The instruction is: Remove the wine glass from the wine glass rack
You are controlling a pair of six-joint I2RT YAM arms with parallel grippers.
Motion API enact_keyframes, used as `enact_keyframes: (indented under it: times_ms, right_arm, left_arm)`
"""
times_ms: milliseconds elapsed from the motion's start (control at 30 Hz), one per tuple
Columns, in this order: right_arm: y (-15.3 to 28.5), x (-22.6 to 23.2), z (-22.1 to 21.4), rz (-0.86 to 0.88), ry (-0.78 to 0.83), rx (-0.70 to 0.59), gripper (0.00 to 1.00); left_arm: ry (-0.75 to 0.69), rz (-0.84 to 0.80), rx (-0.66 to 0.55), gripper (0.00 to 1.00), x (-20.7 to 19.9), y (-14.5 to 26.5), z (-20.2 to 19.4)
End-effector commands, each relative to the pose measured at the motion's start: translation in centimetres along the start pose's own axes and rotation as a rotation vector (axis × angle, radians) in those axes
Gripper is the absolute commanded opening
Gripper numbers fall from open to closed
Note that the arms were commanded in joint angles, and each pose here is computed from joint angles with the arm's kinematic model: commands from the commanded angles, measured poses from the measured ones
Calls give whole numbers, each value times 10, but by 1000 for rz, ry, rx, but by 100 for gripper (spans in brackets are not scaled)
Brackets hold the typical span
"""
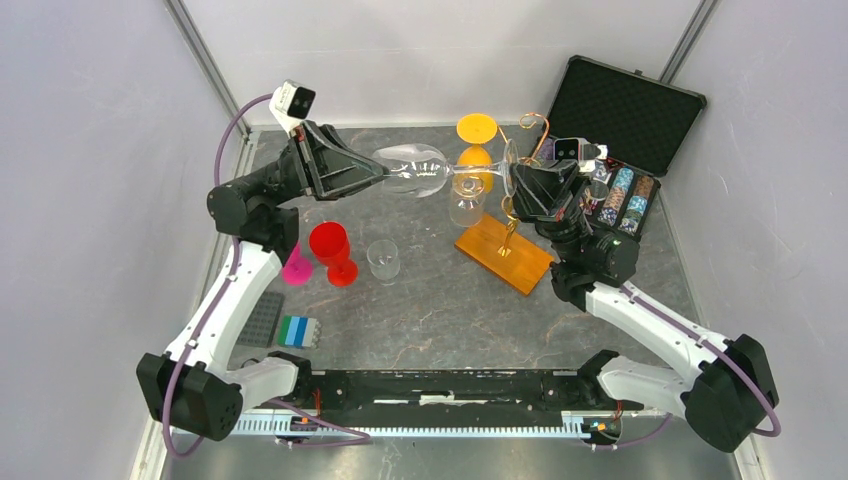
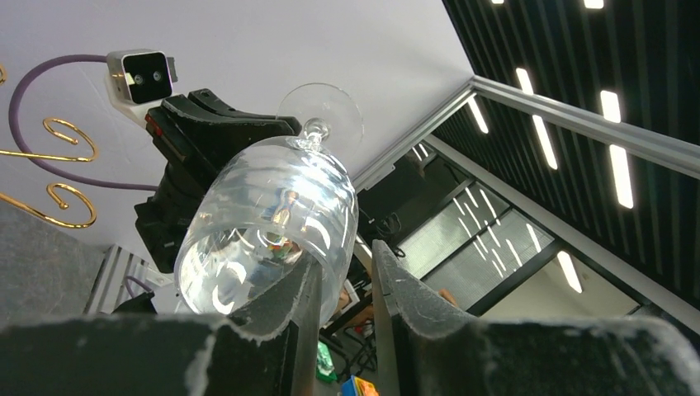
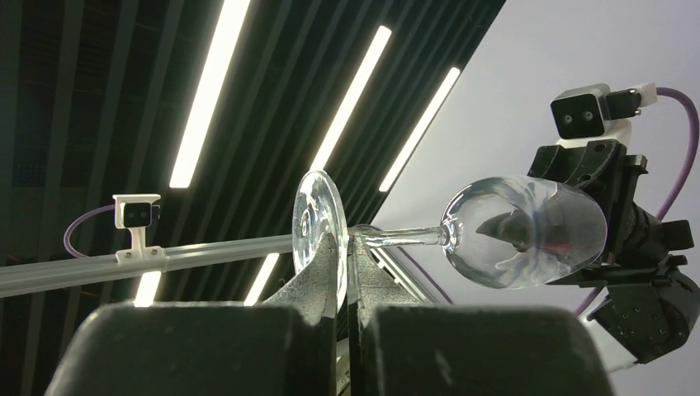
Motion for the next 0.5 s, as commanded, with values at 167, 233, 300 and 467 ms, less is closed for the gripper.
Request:
enact_keyframes:
  times_ms: [167,233,300,467]
  right_arm:
    - [-4,-11,7,-8,19,-42,0]
    - [-5,-13,6,-15,14,-38,0]
    - [-6,-12,5,-15,9,-30,0]
    - [-7,-12,3,-14,9,-21,0]
  left_arm:
    - [-197,-46,103,15,-38,-1,-17]
    - [-221,-48,123,11,-40,0,-20]
    - [-263,-51,151,7,-45,1,-23]
    - [-322,-21,159,2,-46,0,-24]
Point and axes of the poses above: each gripper's point midway between its finger pads, its own y axis back along the fingers, its own x axis along the line the jaws close on, z = x × y, the point moved 5 cm from there along y, back along the fingers, and after that the axes turned 3 degrees about -y, right-handed, at the moved point
